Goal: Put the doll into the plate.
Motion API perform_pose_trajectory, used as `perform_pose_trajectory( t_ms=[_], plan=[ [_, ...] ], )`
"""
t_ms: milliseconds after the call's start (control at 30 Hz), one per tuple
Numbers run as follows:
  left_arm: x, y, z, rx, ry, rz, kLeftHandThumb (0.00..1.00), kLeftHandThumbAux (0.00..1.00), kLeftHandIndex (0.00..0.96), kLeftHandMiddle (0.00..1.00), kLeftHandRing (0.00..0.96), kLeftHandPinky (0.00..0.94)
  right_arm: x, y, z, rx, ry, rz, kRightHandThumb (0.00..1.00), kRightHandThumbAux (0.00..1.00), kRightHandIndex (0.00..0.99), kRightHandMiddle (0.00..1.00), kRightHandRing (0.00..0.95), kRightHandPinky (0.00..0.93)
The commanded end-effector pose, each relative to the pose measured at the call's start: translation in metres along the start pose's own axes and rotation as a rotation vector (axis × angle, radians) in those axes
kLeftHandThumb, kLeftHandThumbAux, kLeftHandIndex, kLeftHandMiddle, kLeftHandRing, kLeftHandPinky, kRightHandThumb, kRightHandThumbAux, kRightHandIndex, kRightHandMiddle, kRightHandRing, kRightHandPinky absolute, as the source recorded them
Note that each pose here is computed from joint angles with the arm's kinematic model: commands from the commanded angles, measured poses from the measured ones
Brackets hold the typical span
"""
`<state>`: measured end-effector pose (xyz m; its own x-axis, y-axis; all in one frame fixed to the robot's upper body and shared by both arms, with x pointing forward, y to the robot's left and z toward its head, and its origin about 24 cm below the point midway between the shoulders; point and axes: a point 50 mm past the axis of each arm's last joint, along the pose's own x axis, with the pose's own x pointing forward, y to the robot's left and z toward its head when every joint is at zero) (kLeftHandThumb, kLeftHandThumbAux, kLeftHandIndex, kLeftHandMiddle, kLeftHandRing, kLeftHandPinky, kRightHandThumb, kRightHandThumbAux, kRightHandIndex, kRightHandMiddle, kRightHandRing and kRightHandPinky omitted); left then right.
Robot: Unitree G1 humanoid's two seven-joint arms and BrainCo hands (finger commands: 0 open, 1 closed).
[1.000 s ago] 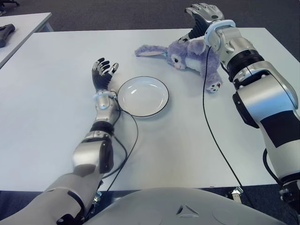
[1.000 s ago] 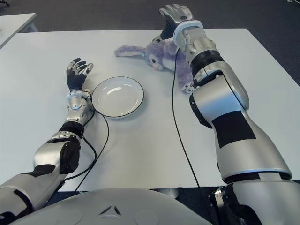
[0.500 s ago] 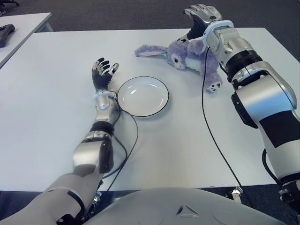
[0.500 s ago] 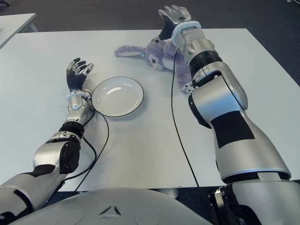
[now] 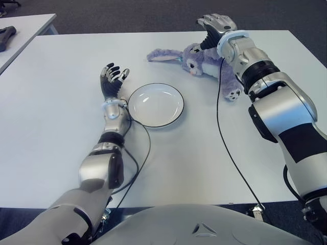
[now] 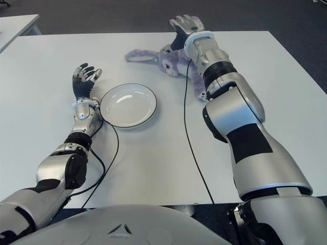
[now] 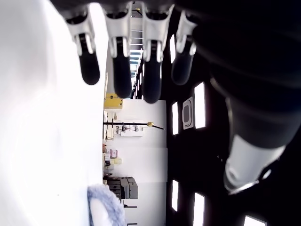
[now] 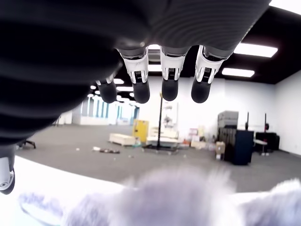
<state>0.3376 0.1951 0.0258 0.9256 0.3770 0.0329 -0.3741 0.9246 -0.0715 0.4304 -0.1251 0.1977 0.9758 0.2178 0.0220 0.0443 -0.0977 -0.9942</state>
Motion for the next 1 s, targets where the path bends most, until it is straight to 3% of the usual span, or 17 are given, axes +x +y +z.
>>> perform_pose_trajectory(
  t_ms=[33, 467, 667, 1000],
  plan=[
    [-0.12, 0.049, -0.121, 0.084, 0.492, 0.128, 0.0, 0.714, 0.224, 0.304, 0.281, 0.212, -0.008, 0.04, 0.002, 0.062, 0.01, 0.142, 0.087, 0.456, 0.0, 0.0, 0.0, 0.016],
    [-0.121, 0.051, -0.121, 0.088, 0.486, 0.135, 0.0, 0.666, 0.216, 0.311, 0.288, 0.215, -0.016, 0.063, -0.011, 0.083, 0.059, 0.215, 0.062, 0.478, 0.0, 0.0, 0.0, 0.002],
    [-0.121, 0.052, -0.121, 0.082, 0.483, 0.136, 0.0, 0.657, 0.222, 0.314, 0.291, 0.216, -0.024, 0.082, -0.016, 0.073, 0.081, 0.258, 0.067, 0.479, 0.0, 0.0, 0.0, 0.002],
    [-0.121, 0.054, -0.122, 0.077, 0.489, 0.133, 0.0, 0.66, 0.225, 0.315, 0.292, 0.213, -0.027, 0.09, -0.015, 0.071, 0.083, 0.29, 0.089, 0.491, 0.0, 0.0, 0.0, 0.0]
  ],
)
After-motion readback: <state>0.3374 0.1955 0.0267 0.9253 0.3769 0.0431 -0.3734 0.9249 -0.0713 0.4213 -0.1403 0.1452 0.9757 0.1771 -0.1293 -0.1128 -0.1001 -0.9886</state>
